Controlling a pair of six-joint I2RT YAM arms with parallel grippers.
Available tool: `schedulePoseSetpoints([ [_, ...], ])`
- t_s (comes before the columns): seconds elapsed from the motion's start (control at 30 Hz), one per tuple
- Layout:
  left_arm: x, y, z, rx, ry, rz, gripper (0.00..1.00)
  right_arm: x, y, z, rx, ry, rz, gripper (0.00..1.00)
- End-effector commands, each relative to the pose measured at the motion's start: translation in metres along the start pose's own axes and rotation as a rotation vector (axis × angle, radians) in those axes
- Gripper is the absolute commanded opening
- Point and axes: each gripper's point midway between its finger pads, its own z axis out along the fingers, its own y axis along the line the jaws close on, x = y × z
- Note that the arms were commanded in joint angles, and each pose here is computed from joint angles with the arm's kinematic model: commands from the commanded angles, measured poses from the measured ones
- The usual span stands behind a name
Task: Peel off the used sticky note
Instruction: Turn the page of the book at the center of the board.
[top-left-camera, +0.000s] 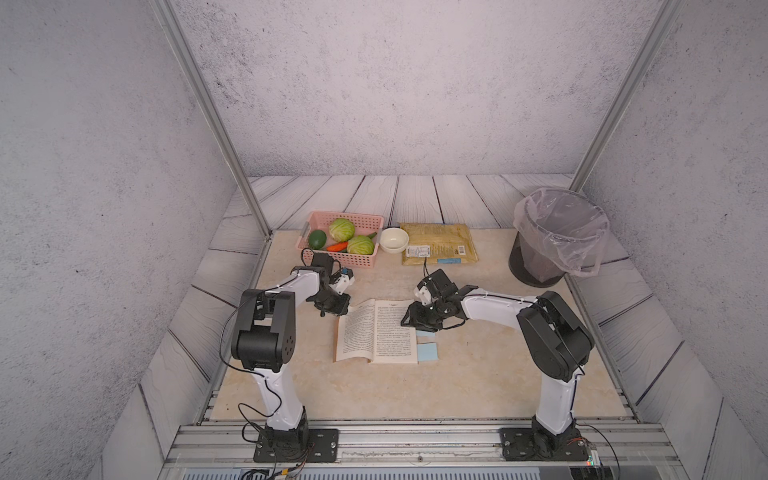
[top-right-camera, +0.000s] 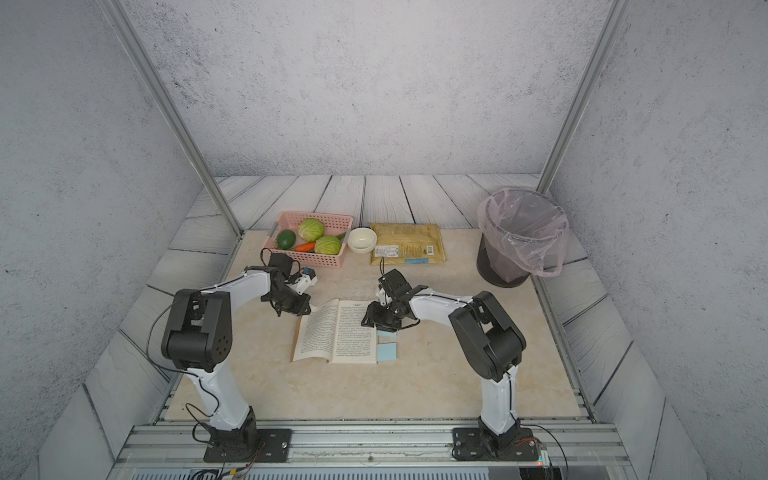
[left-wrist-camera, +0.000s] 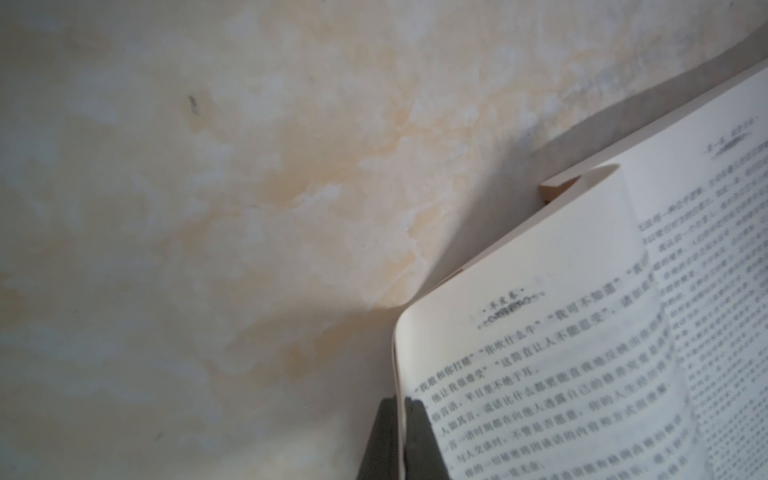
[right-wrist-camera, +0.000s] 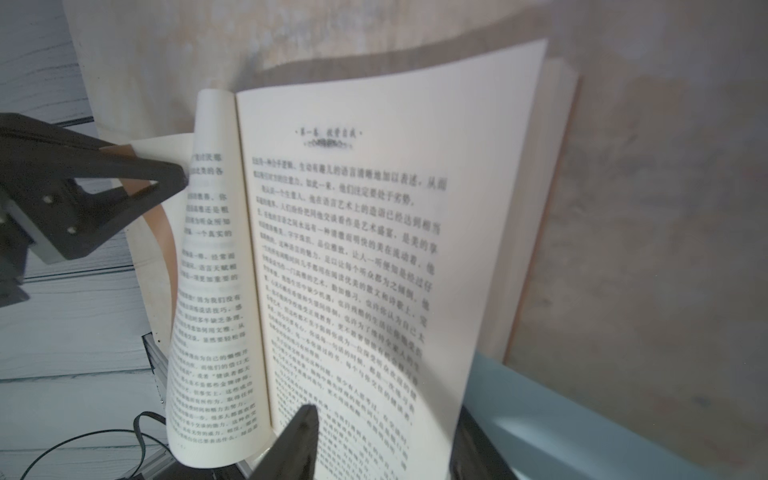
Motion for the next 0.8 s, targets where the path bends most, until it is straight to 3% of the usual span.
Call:
schedulePoseSetpoints([
  [0.0, 0.015, -0.001, 0.006, 0.016, 0.055, -0.016, 0.0, 0.001, 0.022, -0.011, -0.081, -0.014, -0.008, 0.52],
  [0.33, 0.016, -0.002, 0.007, 0.02, 0.057, -0.017, 0.0, 0.003, 0.032, -0.015, -0.129, -0.011, -0.01, 0.52],
  [0.77, 0.016, -0.002, 0.007, 0.02, 0.058, -0.017, 0.0, 0.02, 0.032, 0.011, -0.141, 0.055, -0.041, 0.55],
])
